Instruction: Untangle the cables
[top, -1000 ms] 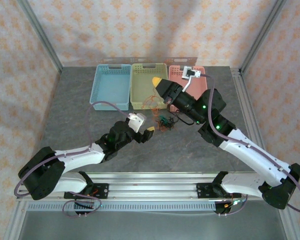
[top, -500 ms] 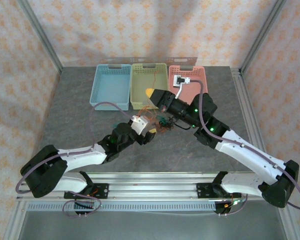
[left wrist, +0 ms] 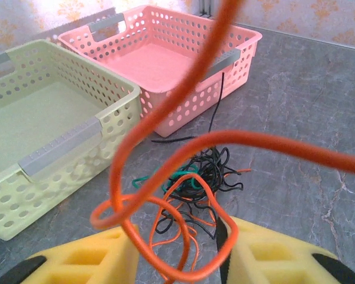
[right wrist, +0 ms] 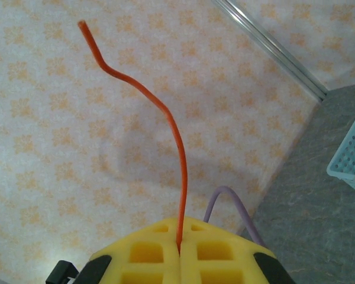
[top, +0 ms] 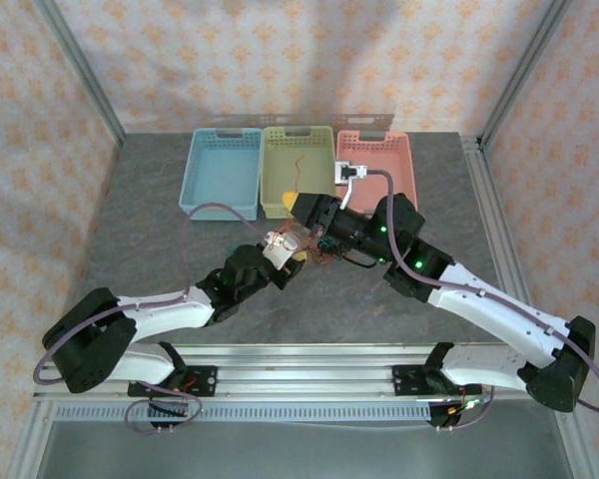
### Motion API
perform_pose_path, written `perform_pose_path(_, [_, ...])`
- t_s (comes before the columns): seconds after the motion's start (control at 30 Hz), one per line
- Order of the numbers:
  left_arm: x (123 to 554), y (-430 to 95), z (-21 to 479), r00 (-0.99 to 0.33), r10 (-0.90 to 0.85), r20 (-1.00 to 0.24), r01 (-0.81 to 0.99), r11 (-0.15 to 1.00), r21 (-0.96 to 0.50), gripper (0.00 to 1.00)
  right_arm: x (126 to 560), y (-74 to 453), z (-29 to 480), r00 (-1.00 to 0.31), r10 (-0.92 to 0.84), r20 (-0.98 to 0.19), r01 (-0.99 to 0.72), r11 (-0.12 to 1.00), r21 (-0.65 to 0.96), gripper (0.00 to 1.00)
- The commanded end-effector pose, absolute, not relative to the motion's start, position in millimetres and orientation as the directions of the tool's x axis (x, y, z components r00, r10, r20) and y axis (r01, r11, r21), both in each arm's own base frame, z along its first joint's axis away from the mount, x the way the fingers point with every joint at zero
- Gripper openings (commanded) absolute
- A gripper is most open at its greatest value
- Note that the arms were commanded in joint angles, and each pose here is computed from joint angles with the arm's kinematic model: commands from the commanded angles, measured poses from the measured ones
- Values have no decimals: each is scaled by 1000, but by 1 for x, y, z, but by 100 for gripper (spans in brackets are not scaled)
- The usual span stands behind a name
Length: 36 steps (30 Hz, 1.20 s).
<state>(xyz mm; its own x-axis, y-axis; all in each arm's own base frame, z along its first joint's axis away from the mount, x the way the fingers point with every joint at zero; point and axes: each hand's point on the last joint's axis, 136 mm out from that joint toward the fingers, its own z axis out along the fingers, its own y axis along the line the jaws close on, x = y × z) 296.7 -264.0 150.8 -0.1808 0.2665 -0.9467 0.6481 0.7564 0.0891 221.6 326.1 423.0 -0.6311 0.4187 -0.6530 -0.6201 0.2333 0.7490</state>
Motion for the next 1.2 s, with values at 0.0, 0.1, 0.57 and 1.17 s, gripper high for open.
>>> perform_pose_path(0.0, [296,-271,167,-136,252,-958,663,742,100,38,215,312,442,-568,441,-695,-665,251,703,0])
perform_pose_path(0.1, [296,-271,166,-139,252,-958,662,743,99,40,214,307,447,-540,438,-719,-679,278,680,0])
perform_pose_path(0.57, [296,-273,164,-150,280,-948,672,732,110,6,210,289,453,-466,438,-769,-701,348,623,0])
perform_pose_path(1.17, [333,-208,171,-235,188,-954,384,919,87,0,244,142,449,45,299,-953,-309,911,272,0])
